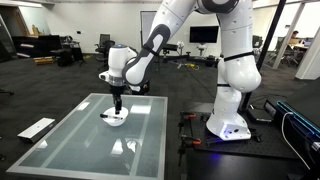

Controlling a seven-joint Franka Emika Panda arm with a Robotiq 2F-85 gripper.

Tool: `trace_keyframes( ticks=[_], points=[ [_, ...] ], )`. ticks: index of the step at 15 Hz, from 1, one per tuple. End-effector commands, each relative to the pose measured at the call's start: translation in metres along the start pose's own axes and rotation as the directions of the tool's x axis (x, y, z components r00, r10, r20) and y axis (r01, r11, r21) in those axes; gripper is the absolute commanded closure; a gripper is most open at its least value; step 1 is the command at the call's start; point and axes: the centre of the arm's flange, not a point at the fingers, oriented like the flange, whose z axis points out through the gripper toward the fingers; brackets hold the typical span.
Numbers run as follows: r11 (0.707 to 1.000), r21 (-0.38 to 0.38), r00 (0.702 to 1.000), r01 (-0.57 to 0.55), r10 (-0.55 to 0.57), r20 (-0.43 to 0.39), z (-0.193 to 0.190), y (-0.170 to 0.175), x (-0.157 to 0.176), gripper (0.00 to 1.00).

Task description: Take the pen out of the bowl and put it on the table

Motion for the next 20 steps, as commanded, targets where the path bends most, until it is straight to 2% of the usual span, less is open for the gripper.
trace_keyframes(
  ticks=[1, 6, 8, 9, 11, 12, 14, 16, 20],
  points=[
    [0.999, 0.004, 0.998, -0.039, 0.039, -0.045, 0.021, 0.013, 0.004, 0.0],
    [0.996, 0.024, 0.993, -0.09, 0.092, -0.074, 0.042, 0.025, 0.001, 0.01],
    [0.994, 0.031, 0.991, -0.101, 0.103, -0.082, 0.048, 0.028, 0.002, 0.12],
    [0.994, 0.036, 0.991, -0.104, 0.107, -0.084, 0.05, 0.03, 0.002, 0.26],
    [0.993, 0.042, 0.99, -0.108, 0.112, -0.084, 0.054, 0.033, 0.004, 0.29],
    [0.993, 0.045, 0.99, -0.11, 0.114, -0.085, 0.055, 0.035, 0.004, 0.38],
    [0.993, 0.047, 0.99, -0.112, 0.115, -0.086, 0.058, 0.037, 0.006, 0.48],
    [0.992, 0.052, 0.989, -0.111, 0.115, -0.089, 0.061, 0.039, 0.008, 0.51],
    [0.992, 0.06, 0.99, -0.107, 0.112, -0.091, 0.069, 0.041, 0.015, 0.49]
  ],
)
